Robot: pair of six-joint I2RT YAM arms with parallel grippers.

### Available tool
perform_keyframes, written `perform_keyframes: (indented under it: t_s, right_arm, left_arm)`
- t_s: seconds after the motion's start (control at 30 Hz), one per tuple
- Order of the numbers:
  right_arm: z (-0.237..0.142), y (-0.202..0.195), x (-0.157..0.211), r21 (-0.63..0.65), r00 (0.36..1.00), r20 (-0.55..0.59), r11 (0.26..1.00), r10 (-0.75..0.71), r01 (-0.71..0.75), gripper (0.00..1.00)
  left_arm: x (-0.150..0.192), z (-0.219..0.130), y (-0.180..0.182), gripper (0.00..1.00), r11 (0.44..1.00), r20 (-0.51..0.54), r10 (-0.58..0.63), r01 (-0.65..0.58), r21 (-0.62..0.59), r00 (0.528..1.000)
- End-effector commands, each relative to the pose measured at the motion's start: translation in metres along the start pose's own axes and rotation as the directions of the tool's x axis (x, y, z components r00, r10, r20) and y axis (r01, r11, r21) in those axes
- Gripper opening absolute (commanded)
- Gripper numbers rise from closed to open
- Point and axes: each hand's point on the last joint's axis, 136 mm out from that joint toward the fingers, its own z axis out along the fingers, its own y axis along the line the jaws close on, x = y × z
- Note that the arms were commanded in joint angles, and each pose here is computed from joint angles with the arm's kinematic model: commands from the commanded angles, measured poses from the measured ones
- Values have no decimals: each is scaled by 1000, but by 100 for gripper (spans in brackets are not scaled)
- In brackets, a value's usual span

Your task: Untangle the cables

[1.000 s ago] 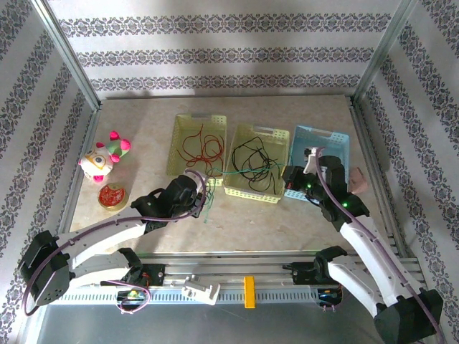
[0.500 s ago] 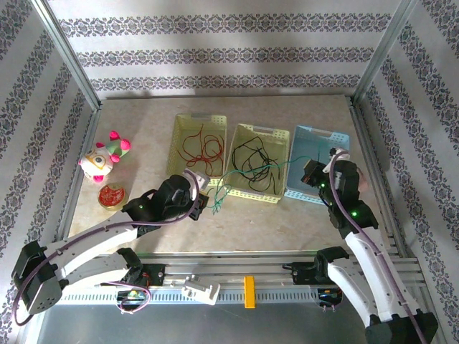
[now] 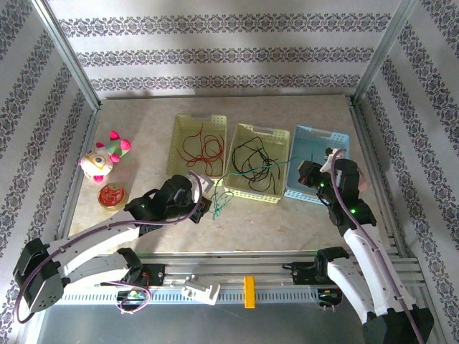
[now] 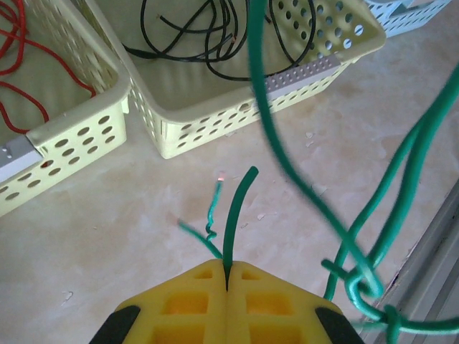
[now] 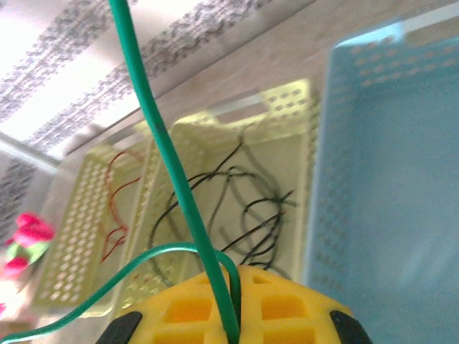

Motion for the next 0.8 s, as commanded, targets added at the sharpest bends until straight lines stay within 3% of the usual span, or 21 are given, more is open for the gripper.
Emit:
perform_keyframes:
  t_s: [0.0, 0.37, 0.63, 0.77]
  right_arm:
    - [-2, 36, 11, -202, 996, -87, 979, -11, -7, 0]
    - [-29, 67, 14, -316, 981, -195, 948, -18, -45, 0]
    - [-36, 32, -2, -68, 983, -157, 994, -99, 89, 0]
    - [-37, 23, -10, -7, 984, -127, 992, -122, 122, 0]
  left_arm:
    - [-9, 1, -4, 0, 1000, 26, 27, -27, 14, 999]
    - [0, 8, 9, 0, 998, -9, 38, -39, -53, 999]
    - [0, 7, 12, 0, 997, -10, 47, -47, -67, 999]
    - [1, 8, 12, 0, 996, -19, 51, -52, -69, 999]
